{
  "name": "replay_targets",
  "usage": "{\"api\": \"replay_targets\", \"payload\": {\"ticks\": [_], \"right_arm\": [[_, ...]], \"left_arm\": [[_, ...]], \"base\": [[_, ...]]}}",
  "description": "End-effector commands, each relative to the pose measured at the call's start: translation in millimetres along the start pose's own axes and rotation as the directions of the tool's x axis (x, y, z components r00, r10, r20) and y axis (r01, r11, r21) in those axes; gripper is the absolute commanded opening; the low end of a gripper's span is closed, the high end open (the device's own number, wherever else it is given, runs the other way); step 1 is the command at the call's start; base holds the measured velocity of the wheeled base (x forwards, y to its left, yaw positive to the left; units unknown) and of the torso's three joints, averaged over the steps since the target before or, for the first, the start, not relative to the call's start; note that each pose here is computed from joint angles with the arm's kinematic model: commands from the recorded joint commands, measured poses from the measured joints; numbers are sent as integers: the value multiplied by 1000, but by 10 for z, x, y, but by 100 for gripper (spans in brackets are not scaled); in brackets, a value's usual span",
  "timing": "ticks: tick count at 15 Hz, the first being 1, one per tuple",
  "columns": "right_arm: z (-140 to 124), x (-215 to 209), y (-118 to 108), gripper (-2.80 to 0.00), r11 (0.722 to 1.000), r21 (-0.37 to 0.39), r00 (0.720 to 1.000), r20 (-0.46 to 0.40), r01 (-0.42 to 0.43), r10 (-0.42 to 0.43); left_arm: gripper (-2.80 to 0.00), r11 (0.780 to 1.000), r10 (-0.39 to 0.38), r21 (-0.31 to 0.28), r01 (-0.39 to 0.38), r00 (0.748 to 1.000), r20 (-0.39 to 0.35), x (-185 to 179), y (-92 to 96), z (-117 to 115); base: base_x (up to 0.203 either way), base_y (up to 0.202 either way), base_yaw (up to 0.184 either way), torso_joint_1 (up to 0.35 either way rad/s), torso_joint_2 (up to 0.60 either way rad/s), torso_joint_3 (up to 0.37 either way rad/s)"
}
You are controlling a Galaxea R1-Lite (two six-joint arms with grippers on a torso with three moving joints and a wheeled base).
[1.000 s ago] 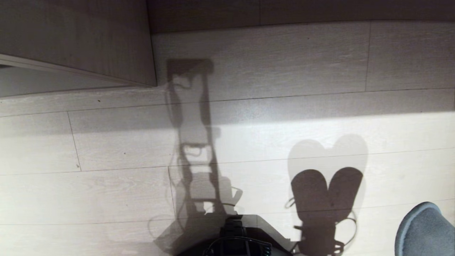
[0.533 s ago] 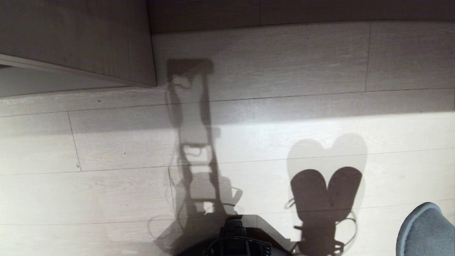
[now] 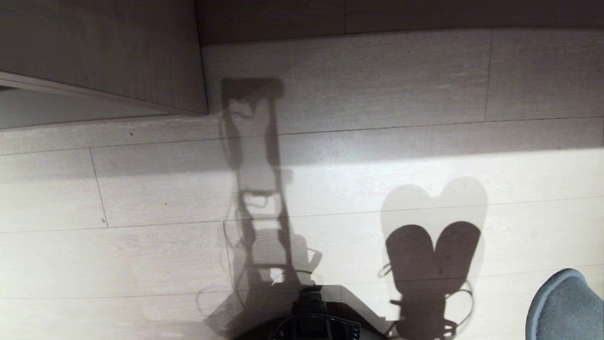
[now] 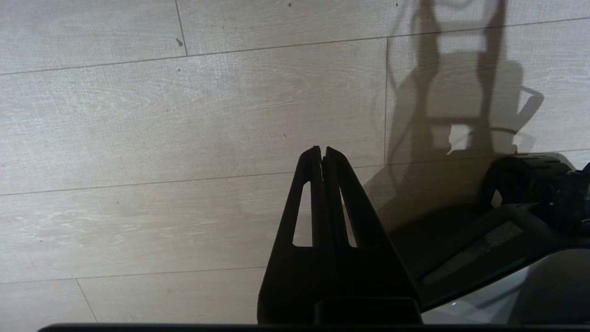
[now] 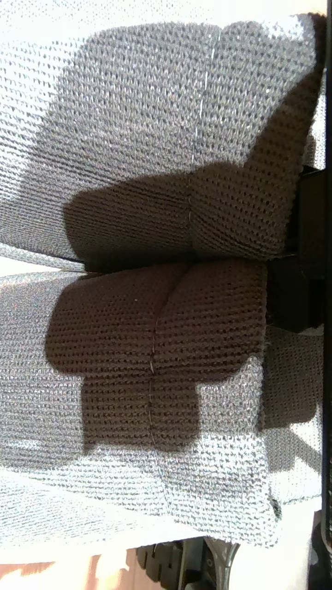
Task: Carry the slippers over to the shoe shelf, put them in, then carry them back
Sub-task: Place the slippers into the shoe cabinet
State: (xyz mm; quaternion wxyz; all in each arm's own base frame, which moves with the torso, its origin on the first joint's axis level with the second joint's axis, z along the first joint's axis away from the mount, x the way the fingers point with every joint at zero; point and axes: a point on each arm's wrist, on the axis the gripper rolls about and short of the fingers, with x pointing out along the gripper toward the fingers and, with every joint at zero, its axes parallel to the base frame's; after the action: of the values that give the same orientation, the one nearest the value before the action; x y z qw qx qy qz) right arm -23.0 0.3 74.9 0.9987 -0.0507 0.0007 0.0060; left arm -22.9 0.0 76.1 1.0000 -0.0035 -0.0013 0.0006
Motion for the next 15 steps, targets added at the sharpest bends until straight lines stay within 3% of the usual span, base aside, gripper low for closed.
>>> {"api": "replay_targets", "payload": {"ticks": [1,5,15], "right_arm": [[-4,3,0,-280,1000,0,1000,-4,-1,1],[-4,3,0,-280,1000,5,1000,-4,-2,2],[-4,3,0,-280,1000,11,1000,-4,-4,4]], "left_arm": [[-280,1000,0,-1,0,1000,1,0,0,0],[-280,1000,0,-1,0,1000,0,0,0,-1],[-280,1000,0,-1,0,1000,1,0,0,0]], "base": [[0,0,0,0,0,0],[0,0,0,1,1,74],[0,0,0,2,2,193]]}}
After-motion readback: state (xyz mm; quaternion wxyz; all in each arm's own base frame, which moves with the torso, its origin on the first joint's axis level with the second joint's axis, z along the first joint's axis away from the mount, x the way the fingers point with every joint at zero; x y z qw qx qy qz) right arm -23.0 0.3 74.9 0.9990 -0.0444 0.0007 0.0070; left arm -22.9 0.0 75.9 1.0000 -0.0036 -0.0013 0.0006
